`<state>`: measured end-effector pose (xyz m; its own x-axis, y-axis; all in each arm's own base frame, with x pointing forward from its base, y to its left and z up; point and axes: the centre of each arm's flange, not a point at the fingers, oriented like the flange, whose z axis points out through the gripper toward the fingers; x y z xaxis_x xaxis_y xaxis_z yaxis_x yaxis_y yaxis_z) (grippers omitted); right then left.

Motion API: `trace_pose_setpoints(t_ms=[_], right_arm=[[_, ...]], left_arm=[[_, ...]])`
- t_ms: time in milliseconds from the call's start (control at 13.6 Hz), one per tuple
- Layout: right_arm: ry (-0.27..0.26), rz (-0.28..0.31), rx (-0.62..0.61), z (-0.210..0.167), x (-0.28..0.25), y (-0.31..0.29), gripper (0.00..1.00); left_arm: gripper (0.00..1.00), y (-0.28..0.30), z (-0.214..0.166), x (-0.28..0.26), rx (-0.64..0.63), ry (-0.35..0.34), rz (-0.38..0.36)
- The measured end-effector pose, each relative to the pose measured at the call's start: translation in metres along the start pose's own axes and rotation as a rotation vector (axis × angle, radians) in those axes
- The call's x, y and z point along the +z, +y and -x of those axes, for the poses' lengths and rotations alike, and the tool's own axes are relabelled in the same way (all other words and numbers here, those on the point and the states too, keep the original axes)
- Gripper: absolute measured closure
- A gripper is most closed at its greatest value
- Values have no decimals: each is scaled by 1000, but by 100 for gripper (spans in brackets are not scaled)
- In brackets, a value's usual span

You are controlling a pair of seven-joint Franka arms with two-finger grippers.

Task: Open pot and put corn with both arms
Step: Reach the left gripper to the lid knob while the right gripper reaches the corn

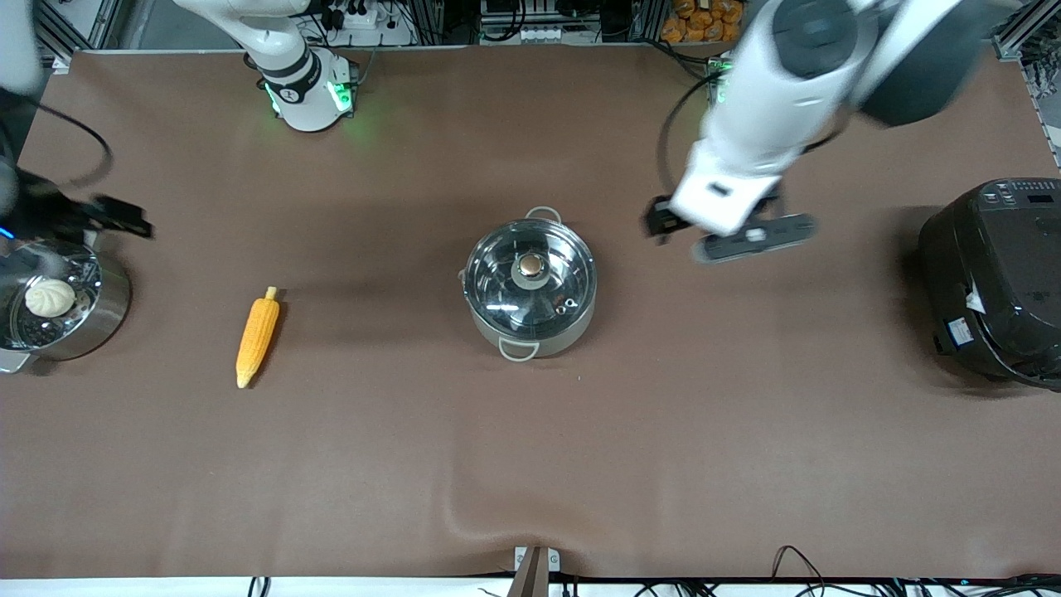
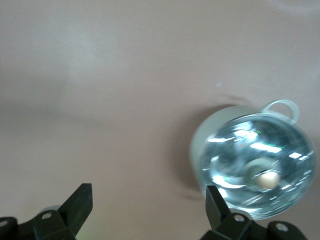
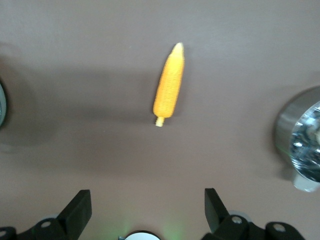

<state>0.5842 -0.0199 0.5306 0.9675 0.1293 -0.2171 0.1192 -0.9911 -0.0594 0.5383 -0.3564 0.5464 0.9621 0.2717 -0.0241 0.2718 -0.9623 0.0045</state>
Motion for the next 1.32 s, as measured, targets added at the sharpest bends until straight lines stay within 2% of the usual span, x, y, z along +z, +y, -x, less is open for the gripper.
trace_pose_setpoints(t_ms=[147,293,513,733,1027,1320], right_arm=[[-16,19,-59,-37,40,-36,0],[-19,29,-64,-64,79,-45,0],[-37,23,-12,-93,144,-7,0],[-86,9,34,-114,222,29,0],[-32,11,84,-124,289,65,0],[-44,7,233,-123,305,57,0]], left_arm=[[0,45,12,36,-70,5,30],[0,79,23,72,-122,3,50],[0,114,44,116,-159,-8,52],[0,136,66,145,-179,-16,34],[0,149,80,175,-172,-30,11],[0,153,79,190,-172,-30,13]])
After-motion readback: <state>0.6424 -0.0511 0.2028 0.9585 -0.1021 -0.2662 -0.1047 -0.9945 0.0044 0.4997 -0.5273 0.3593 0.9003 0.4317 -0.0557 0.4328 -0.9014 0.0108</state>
